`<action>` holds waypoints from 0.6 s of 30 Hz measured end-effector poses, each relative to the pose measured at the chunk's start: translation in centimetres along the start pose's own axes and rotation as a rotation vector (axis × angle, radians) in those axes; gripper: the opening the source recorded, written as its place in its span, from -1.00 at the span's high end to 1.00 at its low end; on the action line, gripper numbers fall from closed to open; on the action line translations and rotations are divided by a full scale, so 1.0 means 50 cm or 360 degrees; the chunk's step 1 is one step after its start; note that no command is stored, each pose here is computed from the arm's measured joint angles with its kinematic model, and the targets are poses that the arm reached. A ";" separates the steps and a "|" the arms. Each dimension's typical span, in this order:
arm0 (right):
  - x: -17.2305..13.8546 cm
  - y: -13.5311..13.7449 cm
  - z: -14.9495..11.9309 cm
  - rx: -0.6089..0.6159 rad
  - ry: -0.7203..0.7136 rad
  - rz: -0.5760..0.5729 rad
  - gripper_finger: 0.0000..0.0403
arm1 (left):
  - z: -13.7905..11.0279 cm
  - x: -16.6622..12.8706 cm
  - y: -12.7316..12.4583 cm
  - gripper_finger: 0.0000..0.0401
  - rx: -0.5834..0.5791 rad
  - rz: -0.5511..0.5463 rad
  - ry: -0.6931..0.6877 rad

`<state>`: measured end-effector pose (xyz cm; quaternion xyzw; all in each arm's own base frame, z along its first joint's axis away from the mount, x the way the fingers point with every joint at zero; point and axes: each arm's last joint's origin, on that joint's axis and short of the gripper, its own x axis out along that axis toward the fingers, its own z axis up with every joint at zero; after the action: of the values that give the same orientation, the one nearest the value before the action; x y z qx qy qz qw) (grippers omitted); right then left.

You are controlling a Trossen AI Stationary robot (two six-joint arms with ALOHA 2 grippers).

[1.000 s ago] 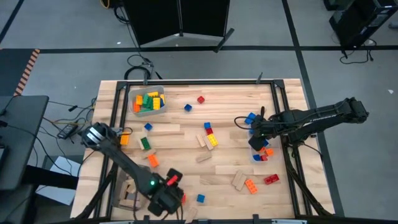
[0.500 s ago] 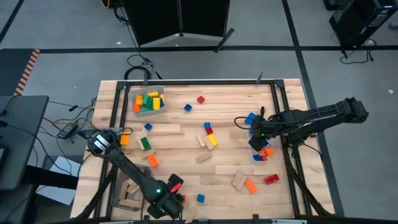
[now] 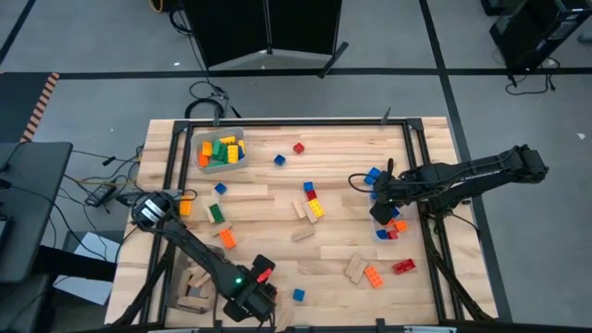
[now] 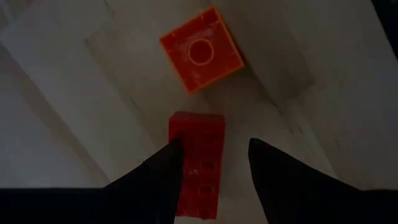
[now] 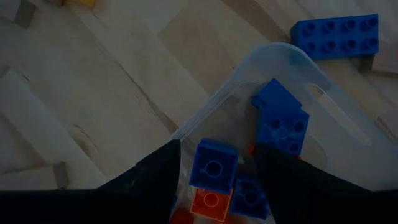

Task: Sort blocks by size
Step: Put the large red game piece into the gray bin

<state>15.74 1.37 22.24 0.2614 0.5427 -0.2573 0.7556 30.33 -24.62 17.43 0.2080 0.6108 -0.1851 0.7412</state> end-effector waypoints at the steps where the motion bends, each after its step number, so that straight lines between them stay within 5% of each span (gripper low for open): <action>1: 0.000 0.000 0.000 0.0000 0.0000 0.0000 -0.09 | 0.001 0.000 0.001 0.06 -0.0005 0.0000 -0.0004; 18: 0.000 0.000 0.000 0.0001 -0.0001 0.0001 -0.09 | -0.013 0.024 0.007 0.06 -0.0073 0.0001 -0.0013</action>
<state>15.75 1.38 22.24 0.2617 0.5422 -0.2572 0.7559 30.17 -24.00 16.19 0.1904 0.6118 -0.1716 0.7483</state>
